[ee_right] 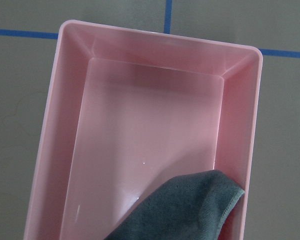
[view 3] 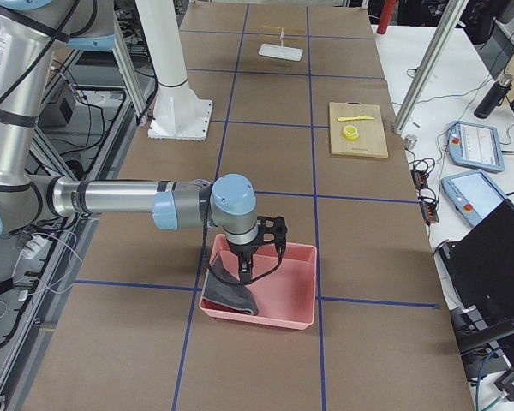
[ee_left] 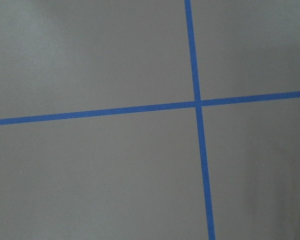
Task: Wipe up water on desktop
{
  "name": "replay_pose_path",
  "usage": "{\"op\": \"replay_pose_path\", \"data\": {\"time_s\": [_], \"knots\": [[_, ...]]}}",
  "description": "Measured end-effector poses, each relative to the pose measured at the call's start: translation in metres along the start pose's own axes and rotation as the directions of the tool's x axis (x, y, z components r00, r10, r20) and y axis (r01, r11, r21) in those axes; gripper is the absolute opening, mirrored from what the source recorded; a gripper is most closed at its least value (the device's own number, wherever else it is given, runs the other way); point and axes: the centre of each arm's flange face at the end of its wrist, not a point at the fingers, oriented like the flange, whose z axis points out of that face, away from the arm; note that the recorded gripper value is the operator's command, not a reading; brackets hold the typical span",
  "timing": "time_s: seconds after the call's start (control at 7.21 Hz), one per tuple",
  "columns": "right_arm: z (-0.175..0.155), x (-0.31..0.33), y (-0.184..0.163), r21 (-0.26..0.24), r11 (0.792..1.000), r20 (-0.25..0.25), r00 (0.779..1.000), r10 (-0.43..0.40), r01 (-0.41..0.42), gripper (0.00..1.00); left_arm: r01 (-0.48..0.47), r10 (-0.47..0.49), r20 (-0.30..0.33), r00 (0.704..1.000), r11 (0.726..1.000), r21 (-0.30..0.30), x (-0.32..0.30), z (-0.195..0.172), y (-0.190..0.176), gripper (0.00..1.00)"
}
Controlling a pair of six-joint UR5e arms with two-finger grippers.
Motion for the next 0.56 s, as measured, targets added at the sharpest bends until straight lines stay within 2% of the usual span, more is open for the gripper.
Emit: {"op": "replay_pose_path", "data": {"time_s": [0.56], "knots": [[0.0009,0.0011,0.0007,-0.002,1.0,-0.003,1.0,0.001,-0.001,1.0,0.0,0.0,0.0,1.0,1.0,0.0,-0.0003,-0.0002,0.0001,0.99]]}}
